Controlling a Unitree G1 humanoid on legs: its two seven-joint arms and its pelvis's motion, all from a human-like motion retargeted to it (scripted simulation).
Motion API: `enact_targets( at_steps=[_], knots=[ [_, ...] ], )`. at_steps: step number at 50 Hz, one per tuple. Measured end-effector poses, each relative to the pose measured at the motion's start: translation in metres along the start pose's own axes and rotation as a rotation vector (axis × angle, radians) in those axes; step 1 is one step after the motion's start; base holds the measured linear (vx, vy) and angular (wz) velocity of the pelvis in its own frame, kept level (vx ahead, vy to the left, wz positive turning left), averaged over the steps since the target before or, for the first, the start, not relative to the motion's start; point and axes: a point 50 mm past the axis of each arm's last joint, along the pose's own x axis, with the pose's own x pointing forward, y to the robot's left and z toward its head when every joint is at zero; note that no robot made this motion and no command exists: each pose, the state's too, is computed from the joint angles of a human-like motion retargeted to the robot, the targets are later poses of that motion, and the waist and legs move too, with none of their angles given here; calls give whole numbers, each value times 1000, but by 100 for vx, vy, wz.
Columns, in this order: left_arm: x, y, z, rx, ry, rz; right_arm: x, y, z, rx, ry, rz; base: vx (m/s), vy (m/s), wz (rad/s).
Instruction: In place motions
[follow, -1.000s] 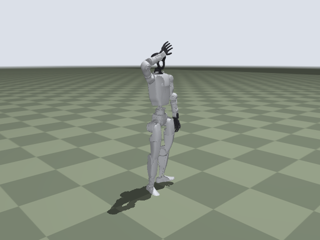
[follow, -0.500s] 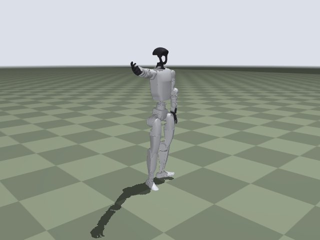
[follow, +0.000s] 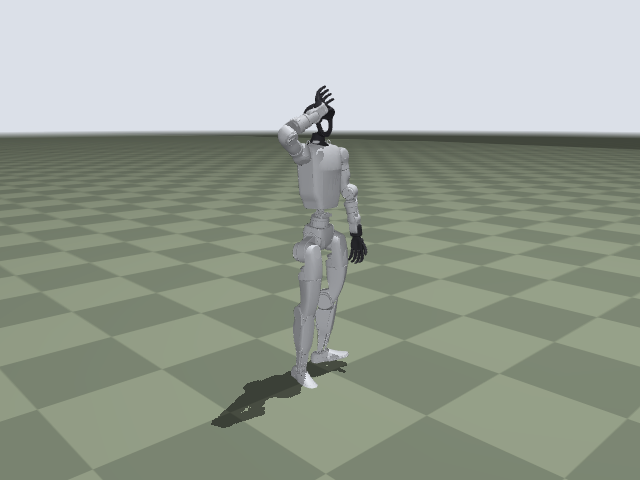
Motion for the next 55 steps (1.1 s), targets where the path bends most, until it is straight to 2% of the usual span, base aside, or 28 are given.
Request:
enact_targets(
  at_steps=[3,7,11,14,16,18,20,21,23,25,26,28,33,40,43,45,48,51,55],
  knots=[
    [2,-17,-2,5,5,-44,-4,2,-5,7,-12,-53,0,0,0],
    [3,-39,-10,3,47,-92,-60,15,-74,-165,361,166,0,0,0],
    [1,-25,-35,-48,128,-58,-191,-3,-119,-244,1033,386,2,1,14],
    [-1,-13,-50,-60,173,-32,-292,-36,-118,-214,1593,518,1,1,19],
    [-3,-7,-57,-65,195,-21,-354,-62,-98,-133,2046,518,0,0,22],
    [-4,-3,-61,-69,210,-18,-401,-88,-65,63,2524,413,-1,0,21],
    [-5,-1,-62,-74,216,-20,-423,-105,-35,440,2836,161,-2,-1,21],
    [-4,-1,-62,-77,214,-21,-426,-108,-27,594,2876,-41,-1,-1,20],
    [-4,-2,-60,-83,204,-17,-430,-117,-22,717,2823,-480,0,0,0],
    [-4,0,-56,-85,194,-8,-432,-129,-29,520,2670,-784,-1,4,-7],
    [-4,0,-55,-83,193,-7,-430,-130,-32,383,2614,-784,-1,10,-24],
    [-4,0,-53,-78,192,-7,-419,-121,-41,237,2520,-647,0,10,-32],
    [-2,-1,-41,-54,156,-8,-358,-65,-74,241,2167,-32,0,3,-15],
    [-1,3,-15,-27,78,15,-216,-10,-105,-64,1177,536,0,0,0],
    [-2,6,-8,-21,56,25,-149,-1,-99,-234,772,594,0,0,0],
    [-3,11,-4,-8,47,37,-106,-3,-86,-321,531,529,0,0,0],
    [-4,19,-3,8,44,54,-68,-9,-58,-309,259,340,0,0,0],
    [-3,11,-7,7,52,32,-72,-1,-59,-255,252,302,0,2,0],
    [1,-15,-15,-6,73,-33,-130,10,-108,-343,650,452,2,7,8]
  ],
)
